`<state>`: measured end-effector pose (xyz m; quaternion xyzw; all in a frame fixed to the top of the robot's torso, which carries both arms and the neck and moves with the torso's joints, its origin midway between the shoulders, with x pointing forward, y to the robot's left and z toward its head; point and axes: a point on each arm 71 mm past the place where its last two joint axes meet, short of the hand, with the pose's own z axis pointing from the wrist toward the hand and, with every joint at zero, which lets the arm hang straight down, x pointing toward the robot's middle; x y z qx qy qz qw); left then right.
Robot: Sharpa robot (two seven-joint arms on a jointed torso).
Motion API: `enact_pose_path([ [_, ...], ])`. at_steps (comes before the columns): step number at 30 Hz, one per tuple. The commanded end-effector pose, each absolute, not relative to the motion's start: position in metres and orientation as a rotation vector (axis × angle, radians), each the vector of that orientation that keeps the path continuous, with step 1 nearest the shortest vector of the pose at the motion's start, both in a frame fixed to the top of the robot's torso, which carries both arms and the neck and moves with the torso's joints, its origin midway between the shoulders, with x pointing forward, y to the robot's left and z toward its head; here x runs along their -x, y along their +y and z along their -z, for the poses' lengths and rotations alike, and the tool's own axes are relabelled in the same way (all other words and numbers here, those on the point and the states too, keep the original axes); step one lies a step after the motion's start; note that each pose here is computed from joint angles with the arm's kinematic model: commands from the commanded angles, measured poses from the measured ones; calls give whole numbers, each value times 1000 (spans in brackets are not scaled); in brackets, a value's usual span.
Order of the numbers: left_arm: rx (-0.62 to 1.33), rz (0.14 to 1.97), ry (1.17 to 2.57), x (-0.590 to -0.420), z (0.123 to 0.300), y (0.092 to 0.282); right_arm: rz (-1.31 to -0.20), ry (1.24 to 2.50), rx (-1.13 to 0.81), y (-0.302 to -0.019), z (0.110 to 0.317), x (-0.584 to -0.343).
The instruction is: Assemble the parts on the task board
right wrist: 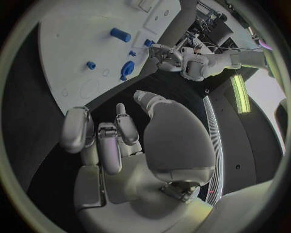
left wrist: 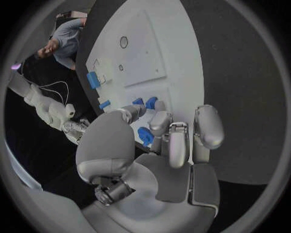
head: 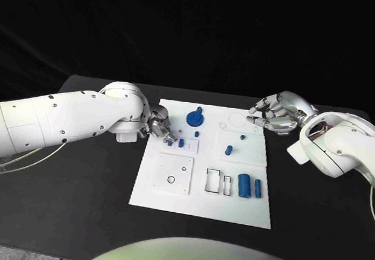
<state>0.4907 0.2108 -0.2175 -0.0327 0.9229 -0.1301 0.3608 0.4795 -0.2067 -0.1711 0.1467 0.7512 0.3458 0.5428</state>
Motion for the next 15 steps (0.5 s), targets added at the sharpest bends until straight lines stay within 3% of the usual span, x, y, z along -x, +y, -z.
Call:
enact_pose_path([
  [1,94,341,2384,-490,218,211,-824,1785,-340,-206,171,-479],
  [15,168,428,2302,-493,210,210,-823,1777,-346,-207,171,-479],
])
